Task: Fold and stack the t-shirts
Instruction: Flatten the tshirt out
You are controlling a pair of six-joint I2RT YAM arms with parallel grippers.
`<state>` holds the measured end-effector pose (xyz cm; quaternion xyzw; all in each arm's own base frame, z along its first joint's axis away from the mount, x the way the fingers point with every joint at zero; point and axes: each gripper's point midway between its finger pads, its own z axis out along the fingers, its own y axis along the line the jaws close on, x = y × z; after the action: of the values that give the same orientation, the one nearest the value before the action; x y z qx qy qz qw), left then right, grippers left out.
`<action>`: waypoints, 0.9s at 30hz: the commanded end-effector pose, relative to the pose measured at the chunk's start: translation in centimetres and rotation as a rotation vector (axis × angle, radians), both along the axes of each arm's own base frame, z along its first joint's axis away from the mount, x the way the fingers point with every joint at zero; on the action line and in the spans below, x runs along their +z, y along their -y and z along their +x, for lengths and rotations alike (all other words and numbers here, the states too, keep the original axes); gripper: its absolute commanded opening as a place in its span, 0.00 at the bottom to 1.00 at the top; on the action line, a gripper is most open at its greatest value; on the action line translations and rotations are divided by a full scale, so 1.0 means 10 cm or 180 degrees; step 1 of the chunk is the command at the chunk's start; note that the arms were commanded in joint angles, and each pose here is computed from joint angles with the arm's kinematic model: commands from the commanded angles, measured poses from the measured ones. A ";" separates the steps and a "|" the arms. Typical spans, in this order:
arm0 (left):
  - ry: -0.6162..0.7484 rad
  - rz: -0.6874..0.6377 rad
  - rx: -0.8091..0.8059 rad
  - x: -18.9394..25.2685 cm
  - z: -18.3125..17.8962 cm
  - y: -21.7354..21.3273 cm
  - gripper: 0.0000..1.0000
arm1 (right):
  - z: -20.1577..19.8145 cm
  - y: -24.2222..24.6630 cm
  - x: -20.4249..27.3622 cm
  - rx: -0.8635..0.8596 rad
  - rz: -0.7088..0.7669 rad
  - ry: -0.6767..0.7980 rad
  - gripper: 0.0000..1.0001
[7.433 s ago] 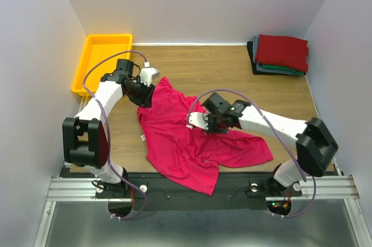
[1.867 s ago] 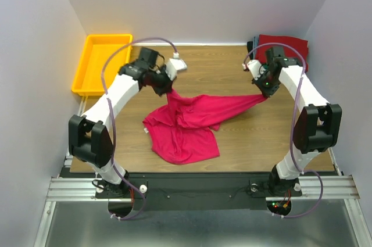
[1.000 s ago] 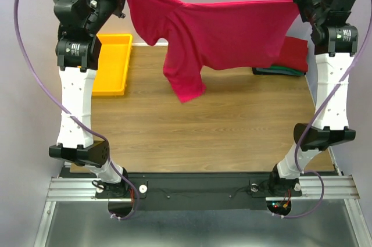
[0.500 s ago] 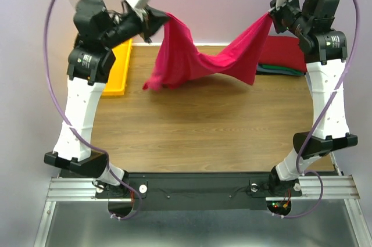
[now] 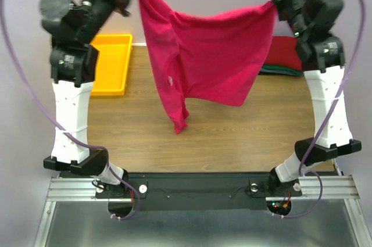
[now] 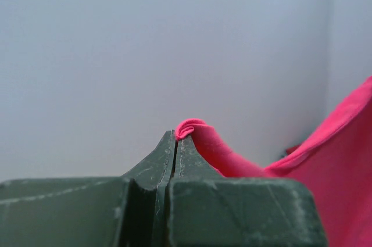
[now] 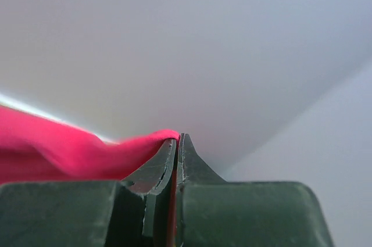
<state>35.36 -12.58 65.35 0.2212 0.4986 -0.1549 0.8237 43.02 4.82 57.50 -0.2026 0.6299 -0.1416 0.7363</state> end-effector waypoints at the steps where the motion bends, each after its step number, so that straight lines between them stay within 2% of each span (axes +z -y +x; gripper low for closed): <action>1: -0.0107 0.0394 -0.0876 -0.28 -0.29 0.76 0.00 | -0.15 -0.82 -0.24 0.0667 -0.0046 -0.0166 0.01; 3: -0.0135 0.0254 -0.0765 -0.24 -0.27 0.73 0.00 | -0.16 -0.80 -0.14 0.0573 0.0048 -0.0098 0.01; 5: -0.0047 0.0120 -0.0365 -0.09 -0.16 0.42 0.00 | -0.10 -0.55 0.01 0.0151 -0.0011 0.0030 0.00; 6: -0.0046 0.0078 -0.0381 -0.06 -0.19 0.41 0.00 | -0.06 -0.48 0.00 0.0047 -0.0044 0.0028 0.00; 7: 0.0041 -0.0012 -0.0132 0.04 -0.12 0.15 0.00 | -0.11 -0.39 0.15 -0.0022 -0.0018 0.0166 0.01; 10: 0.0259 -0.0129 0.0252 0.27 -0.11 -0.21 0.00 | -0.18 -0.21 0.39 -0.0258 -0.0061 0.0414 0.01; 14: 0.0606 -0.0141 0.0534 0.55 -0.25 -0.42 0.00 | -0.34 -0.01 0.75 -0.0541 -0.0060 0.0760 0.01; 17: 0.0831 -0.0075 0.0687 0.69 -0.43 -0.50 0.00 | -0.50 0.10 0.95 -0.0662 -0.0056 0.0948 0.01; 18: 0.0959 -0.0085 0.0740 0.78 -0.60 -0.54 0.00 | -0.64 0.16 1.06 -0.0691 -0.0035 0.1043 0.01; 20: 0.1016 -0.0002 0.0830 0.74 -0.67 -0.58 0.00 | -0.78 0.21 1.15 -0.0694 -0.0018 0.1125 0.01; 21: 0.1218 -0.0028 0.0861 0.87 -0.94 -0.62 0.00 | -0.96 0.27 1.23 -0.0686 0.0013 0.1208 0.00; 22: 0.1192 0.0041 0.0871 0.77 -0.92 -0.61 0.00 | -1.05 0.29 1.27 -0.0675 0.0027 0.1246 0.01; 23: 0.1259 0.0041 0.0867 0.78 -1.03 -0.62 0.00 | -1.17 0.31 1.31 -0.0645 0.0058 0.1296 0.01; 24: 0.1417 0.0023 0.0851 0.86 -1.31 -0.64 0.00 | -1.34 0.35 1.34 -0.0612 0.0108 0.1340 0.01; 26: 0.1420 0.0035 0.0818 0.78 -1.43 -0.63 0.00 | -1.56 0.41 1.37 -0.0560 0.0157 0.1403 0.01; 27: 0.1547 0.0011 0.0790 0.83 -1.72 -0.64 0.00 | -1.65 0.40 1.37 -0.0485 0.0189 0.1427 0.00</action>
<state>28.50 -7.27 67.97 0.1932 0.4437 -0.0282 0.8747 33.45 2.82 66.66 -0.1419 0.5364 -0.2388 0.7970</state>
